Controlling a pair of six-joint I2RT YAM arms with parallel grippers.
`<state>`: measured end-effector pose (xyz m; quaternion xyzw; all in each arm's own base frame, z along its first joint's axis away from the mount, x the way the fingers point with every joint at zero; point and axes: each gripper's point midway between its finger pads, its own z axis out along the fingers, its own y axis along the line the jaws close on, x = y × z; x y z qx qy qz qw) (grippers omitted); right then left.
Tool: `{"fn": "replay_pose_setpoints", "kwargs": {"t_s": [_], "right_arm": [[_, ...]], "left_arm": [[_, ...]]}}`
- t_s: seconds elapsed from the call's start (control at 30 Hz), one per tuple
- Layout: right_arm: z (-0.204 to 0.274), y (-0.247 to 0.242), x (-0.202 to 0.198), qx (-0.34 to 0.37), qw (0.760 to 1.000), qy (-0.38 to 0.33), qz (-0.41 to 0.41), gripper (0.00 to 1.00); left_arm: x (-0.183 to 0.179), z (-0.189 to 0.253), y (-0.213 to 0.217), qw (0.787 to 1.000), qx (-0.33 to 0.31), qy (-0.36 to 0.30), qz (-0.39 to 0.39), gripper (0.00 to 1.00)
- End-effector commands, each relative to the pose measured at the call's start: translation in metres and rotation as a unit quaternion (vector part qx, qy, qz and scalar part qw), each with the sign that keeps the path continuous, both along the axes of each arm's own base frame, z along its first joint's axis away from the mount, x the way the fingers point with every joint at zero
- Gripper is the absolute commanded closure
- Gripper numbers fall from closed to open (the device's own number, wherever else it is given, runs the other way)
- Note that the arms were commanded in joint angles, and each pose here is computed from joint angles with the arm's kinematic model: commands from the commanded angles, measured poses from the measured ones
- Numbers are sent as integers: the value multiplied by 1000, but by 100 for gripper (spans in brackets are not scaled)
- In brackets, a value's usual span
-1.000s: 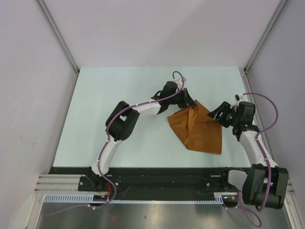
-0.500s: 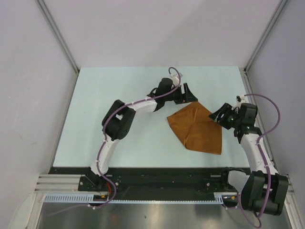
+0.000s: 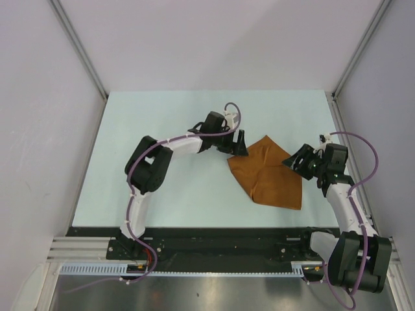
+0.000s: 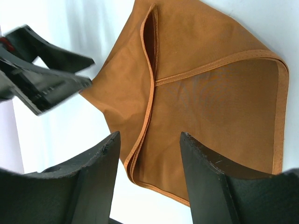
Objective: Fold the napkin, place the utensils inside, and roll it up
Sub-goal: Fold the napkin
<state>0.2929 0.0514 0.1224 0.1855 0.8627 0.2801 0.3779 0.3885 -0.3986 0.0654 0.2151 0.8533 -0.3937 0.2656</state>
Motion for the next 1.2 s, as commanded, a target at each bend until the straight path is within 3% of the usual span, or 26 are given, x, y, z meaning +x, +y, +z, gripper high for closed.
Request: {"fn": "replay_pose_setpoints", "kwargs": {"t_s": [0.0, 0.23, 0.33, 0.5, 0.73, 0.83, 1.0, 1.17], "right_arm": [[10, 5, 3, 9, 1000, -14, 6, 41], [9, 9, 3, 12, 1000, -14, 9, 41], [9, 11, 3, 12, 1000, -13, 10, 41], [7, 13, 3, 12, 1000, -11, 12, 41], [2, 21, 7, 5, 1000, -7, 16, 41], [0, 29, 11, -1, 1000, -8, 24, 41], [0, 51, 22, -11, 999, -13, 46, 41], [-11, 89, 34, -21, 996, -3, 89, 41]], "left_arm": [[-11, 3, 10, 999, 28, -16, -27, 7], [-19, -11, 23, 999, 49, -14, -16, 7], [-26, -14, 21, 999, 41, 4, -28, 12], [-43, -21, 23, 998, 30, 27, -41, 35], [-51, -37, 38, 997, 53, 48, -11, 88], [-54, -40, 55, 996, 61, 54, 21, 98], [-67, -34, 84, 994, 36, 65, 81, 100], [-101, -45, 101, 984, -11, 110, 139, 100]]}}
